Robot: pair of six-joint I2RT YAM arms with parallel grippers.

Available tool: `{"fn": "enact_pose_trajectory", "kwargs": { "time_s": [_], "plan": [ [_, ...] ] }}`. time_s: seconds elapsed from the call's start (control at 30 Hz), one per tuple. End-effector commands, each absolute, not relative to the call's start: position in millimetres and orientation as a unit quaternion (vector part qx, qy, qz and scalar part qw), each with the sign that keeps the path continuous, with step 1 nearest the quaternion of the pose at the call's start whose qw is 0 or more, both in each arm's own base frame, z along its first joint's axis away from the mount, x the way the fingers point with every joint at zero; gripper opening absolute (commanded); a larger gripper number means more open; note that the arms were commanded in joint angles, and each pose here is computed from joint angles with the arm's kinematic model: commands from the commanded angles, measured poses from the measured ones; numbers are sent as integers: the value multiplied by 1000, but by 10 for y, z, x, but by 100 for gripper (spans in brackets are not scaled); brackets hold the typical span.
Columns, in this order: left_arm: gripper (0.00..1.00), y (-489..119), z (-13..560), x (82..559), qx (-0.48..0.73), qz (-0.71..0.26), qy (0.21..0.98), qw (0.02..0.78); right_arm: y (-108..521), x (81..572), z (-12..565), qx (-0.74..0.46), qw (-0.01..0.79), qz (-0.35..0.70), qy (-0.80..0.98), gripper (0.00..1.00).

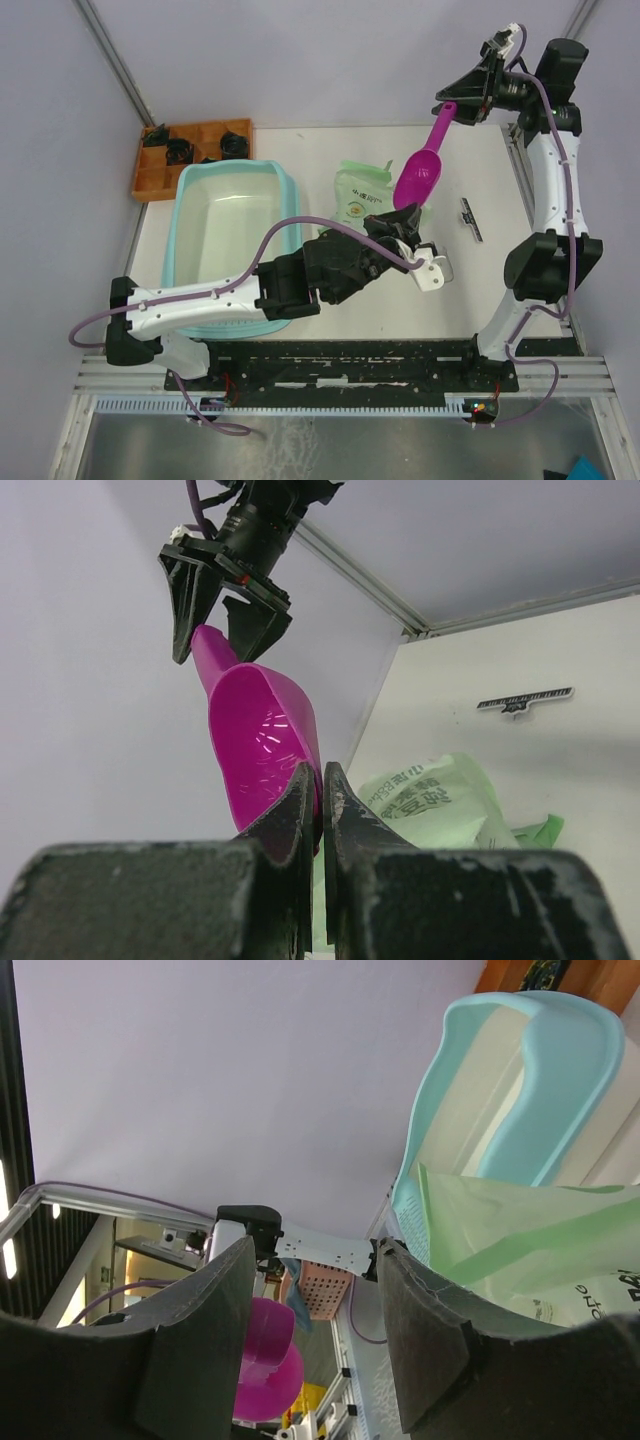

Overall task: Fill the litter box with clean litter
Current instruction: Adjust the spatula.

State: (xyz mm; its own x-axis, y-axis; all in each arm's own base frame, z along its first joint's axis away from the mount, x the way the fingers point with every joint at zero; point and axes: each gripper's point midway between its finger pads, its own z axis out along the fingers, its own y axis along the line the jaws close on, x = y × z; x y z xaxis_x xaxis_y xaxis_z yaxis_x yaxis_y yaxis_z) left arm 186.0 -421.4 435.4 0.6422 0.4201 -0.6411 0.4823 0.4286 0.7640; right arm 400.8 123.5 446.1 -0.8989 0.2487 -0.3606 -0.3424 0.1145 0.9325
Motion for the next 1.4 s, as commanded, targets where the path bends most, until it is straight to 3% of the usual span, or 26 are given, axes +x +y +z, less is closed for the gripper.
{"fn": "enact_pose_trajectory", "kwargs": {
  "time_s": [0.0, 0.57, 1.37],
  "plan": [
    [3, -4065, 4630, 2006, 488, -8, 419, 766, 1330, 3378, 5015, -151, 252, 661, 690, 61],
    [3, -4066, 4587, 1953, 488, -27, 413, 769, 1229, 3242, 5037, -128, 255, 659, 695, 61],
    [3, -4025, 4571, 1825, 481, -50, 407, 775, 1090, 3561, 4970, -118, 263, 656, 697, 60]
  ]
}}
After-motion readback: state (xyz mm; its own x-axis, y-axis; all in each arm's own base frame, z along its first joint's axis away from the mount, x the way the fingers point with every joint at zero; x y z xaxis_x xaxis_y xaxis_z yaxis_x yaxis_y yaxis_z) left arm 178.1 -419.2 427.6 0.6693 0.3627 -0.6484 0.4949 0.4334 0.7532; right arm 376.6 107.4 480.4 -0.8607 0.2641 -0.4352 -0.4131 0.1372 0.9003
